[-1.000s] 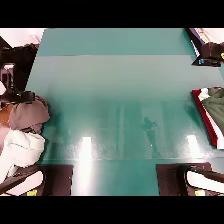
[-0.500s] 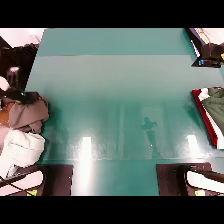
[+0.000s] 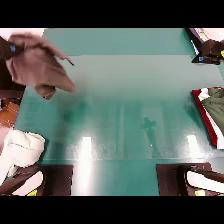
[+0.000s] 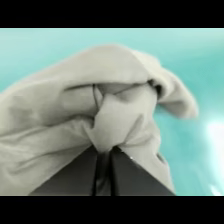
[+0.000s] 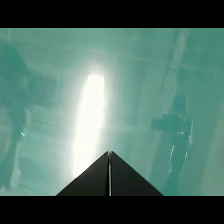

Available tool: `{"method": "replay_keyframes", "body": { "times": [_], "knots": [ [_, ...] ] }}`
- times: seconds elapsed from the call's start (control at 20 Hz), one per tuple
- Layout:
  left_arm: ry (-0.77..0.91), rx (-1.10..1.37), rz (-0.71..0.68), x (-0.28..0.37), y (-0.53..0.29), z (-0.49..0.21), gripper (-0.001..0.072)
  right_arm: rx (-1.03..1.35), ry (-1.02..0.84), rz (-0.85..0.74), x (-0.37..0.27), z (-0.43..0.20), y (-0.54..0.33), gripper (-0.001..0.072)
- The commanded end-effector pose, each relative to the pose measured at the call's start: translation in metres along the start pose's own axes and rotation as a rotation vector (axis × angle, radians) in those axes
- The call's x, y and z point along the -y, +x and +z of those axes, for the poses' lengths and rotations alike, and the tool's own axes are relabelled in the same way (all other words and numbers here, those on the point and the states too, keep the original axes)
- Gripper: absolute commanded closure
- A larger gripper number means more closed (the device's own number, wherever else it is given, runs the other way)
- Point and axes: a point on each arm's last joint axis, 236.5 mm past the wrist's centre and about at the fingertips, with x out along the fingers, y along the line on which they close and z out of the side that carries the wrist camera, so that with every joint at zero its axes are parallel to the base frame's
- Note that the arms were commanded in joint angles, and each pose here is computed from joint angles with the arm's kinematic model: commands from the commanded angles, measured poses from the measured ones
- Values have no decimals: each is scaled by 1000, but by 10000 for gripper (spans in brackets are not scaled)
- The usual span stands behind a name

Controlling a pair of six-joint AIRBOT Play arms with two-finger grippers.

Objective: Fold the shirts.

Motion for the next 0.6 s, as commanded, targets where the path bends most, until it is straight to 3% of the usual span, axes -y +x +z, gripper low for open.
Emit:
{"method": "replay_keyframes", "body": {
  "times": [0.0,0.25,0.4,0.55],
  "knots": [
    [243,127,-268,119,-36,39,679,44,1,59,-14,10,-1,695],
    [351,-145,-382,166,39,-28,678,118,-23,120,-34,26,-18,695],
    [314,-352,-455,181,111,-92,677,142,-45,118,-39,29,-33,695],
    [220,-481,-445,177,173,-139,675,147,-54,116,-41,29,-38,695]
  ]
}}
